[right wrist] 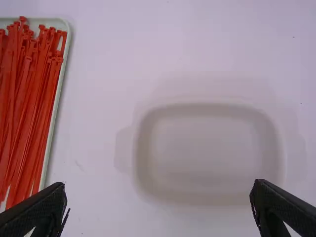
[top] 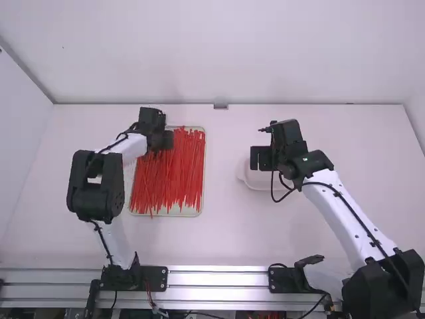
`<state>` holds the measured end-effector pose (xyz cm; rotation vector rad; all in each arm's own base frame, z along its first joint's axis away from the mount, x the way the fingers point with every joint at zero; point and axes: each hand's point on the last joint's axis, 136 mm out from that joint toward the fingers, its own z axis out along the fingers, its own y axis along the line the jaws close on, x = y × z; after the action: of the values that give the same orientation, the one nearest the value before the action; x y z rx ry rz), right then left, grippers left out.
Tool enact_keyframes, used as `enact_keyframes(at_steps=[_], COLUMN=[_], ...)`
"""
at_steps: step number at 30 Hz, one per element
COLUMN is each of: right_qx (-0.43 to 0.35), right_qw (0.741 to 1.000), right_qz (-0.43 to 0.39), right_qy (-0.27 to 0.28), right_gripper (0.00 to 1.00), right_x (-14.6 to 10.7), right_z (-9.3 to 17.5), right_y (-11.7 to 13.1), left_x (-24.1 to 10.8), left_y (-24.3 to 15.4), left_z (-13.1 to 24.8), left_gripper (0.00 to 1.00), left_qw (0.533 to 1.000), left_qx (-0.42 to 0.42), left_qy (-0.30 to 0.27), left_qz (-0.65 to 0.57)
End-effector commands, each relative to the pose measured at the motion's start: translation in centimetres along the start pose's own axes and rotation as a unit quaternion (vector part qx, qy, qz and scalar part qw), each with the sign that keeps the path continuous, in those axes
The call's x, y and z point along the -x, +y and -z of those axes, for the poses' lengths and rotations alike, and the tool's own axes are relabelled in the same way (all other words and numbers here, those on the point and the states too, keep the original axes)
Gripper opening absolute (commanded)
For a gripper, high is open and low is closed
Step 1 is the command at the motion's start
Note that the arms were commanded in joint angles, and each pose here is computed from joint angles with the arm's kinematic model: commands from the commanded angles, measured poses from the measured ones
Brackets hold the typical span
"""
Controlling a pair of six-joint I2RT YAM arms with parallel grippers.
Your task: Fasten the cable tie
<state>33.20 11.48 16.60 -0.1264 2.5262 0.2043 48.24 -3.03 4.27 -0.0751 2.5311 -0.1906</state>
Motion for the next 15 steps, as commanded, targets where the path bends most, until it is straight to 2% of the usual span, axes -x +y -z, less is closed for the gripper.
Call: enact_keyframes(at_steps=[1, 8, 15], right_qx=[0.003, 0.004, 0.003], right_qw=[1.000, 1.000, 1.000], right_qz=[-0.001, -0.001, -0.001], right_qy=[-0.021, -0.022, -0.022], right_gripper=[0.98, 0.98, 0.98], right_x=[1.36, 1.43, 1.43], right_z=[0.90, 0.90, 0.90], right_y=[0.28, 0.31, 0.32], left_x=[-0.03, -0.14, -0.90], left_y=[-0.78, -0.46, -0.40], left_z=[0.37, 0.24, -0.12], left_gripper=[0.15, 0.20, 0.19], left_qw=[0.999, 0.999, 1.000], left_qx=[-0.041, -0.034, -0.024], left_qy=[-0.004, -0.002, 0.012], left_qz=[-0.021, 0.005, 0.016])
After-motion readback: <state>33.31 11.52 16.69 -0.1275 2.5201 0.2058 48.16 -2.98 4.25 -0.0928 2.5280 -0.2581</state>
